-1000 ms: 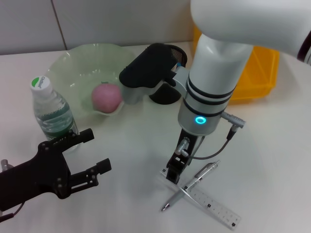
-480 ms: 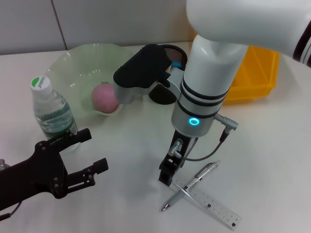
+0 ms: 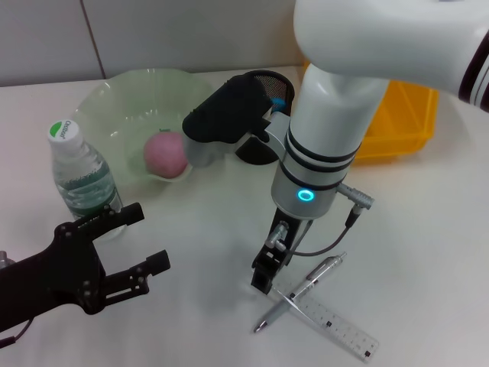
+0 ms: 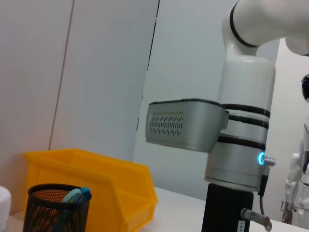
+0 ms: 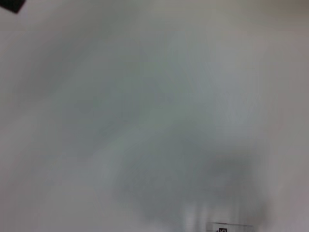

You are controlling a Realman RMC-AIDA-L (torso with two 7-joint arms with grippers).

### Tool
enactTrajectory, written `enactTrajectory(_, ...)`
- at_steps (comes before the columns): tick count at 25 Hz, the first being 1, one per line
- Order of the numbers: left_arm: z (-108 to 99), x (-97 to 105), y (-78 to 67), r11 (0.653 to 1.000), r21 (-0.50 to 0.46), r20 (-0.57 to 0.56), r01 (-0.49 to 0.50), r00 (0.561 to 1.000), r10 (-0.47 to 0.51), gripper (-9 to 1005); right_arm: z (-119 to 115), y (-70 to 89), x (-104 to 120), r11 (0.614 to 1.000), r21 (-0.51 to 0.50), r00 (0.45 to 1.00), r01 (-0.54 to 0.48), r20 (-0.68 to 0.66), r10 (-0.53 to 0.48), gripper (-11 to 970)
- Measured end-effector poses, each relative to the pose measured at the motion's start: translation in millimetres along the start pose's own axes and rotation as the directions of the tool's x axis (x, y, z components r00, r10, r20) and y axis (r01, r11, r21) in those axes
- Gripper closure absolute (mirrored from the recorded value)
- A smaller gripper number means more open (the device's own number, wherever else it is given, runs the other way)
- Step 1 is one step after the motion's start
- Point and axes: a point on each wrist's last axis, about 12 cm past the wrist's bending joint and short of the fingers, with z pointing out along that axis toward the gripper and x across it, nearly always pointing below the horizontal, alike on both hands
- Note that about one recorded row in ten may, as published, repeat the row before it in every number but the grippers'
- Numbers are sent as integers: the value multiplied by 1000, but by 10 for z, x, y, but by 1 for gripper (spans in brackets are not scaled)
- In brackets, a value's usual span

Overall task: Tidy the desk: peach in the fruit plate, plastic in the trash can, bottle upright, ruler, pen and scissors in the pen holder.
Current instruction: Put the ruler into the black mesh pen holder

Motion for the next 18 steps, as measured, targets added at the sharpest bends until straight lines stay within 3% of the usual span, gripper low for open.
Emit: enactTrajectory(18,-13,-1,-26,1000,18,2,1,1000,-1,153,86,11,10,1000,2,1000,6,-3,-6,414)
